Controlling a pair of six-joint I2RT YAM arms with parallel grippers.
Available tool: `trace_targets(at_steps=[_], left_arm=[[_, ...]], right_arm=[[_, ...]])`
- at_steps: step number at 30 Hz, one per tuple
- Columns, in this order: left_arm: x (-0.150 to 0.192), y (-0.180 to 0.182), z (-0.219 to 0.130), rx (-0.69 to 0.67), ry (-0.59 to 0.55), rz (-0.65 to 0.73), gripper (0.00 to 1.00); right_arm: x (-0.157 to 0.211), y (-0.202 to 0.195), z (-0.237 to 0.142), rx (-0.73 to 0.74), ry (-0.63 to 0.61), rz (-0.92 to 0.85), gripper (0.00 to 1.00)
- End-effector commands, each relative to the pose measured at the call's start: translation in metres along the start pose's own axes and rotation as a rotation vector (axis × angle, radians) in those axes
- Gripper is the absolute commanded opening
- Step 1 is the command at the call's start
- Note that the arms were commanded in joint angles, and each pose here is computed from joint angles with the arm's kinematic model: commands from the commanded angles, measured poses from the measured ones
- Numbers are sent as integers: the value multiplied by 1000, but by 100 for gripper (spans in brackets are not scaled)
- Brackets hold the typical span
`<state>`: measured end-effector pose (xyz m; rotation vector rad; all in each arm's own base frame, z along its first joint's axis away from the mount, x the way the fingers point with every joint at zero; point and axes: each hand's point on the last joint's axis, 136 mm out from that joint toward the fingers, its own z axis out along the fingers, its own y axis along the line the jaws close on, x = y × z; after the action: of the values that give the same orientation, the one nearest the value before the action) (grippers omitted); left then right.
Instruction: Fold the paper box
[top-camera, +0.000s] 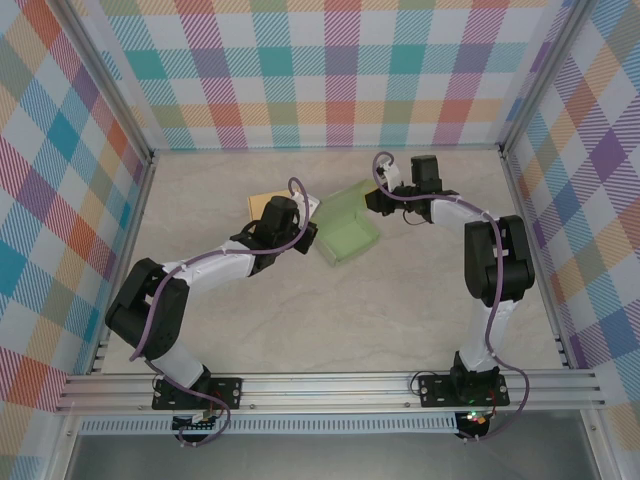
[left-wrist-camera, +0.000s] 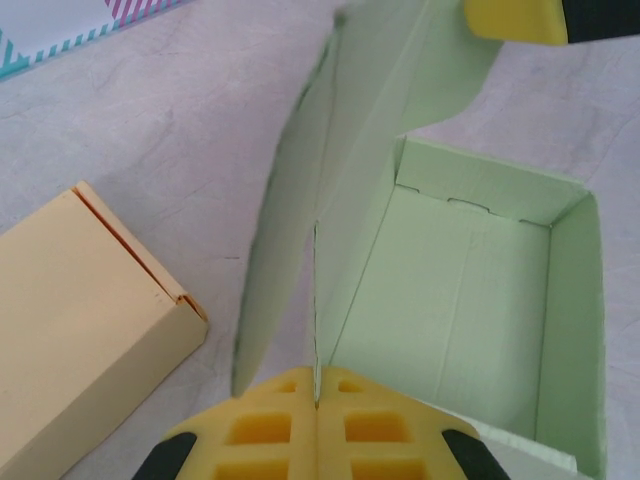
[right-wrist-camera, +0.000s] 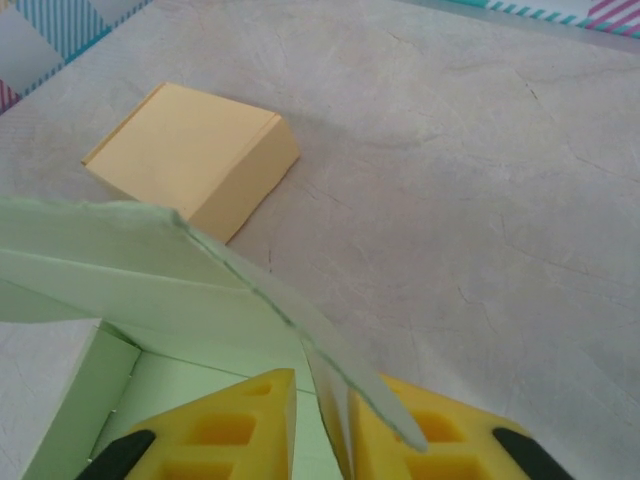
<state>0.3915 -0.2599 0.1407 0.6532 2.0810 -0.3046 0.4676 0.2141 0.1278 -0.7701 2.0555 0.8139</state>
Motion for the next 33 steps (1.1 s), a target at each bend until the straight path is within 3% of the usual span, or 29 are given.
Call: trace_targets(at_steps=[1, 4, 11, 17, 33], left_arm=[[-8, 0, 5, 5, -3, -72, 1], [-12, 0, 8, -21, -6, -124, 1], [-20, -6, 13, -86, -25, -245, 1], [-7, -7, 20, -136, -26, -347, 1], [10, -16, 23, -187, -14, -462, 2]], right_arm=[[-9, 16, -5, 32, -14, -4, 12], [-4, 17, -3, 119, 7, 29, 4], [4, 45, 9, 291, 42, 37, 5], [13, 58, 17, 389, 18, 77, 6], [37, 89, 11, 401, -56, 110, 6]])
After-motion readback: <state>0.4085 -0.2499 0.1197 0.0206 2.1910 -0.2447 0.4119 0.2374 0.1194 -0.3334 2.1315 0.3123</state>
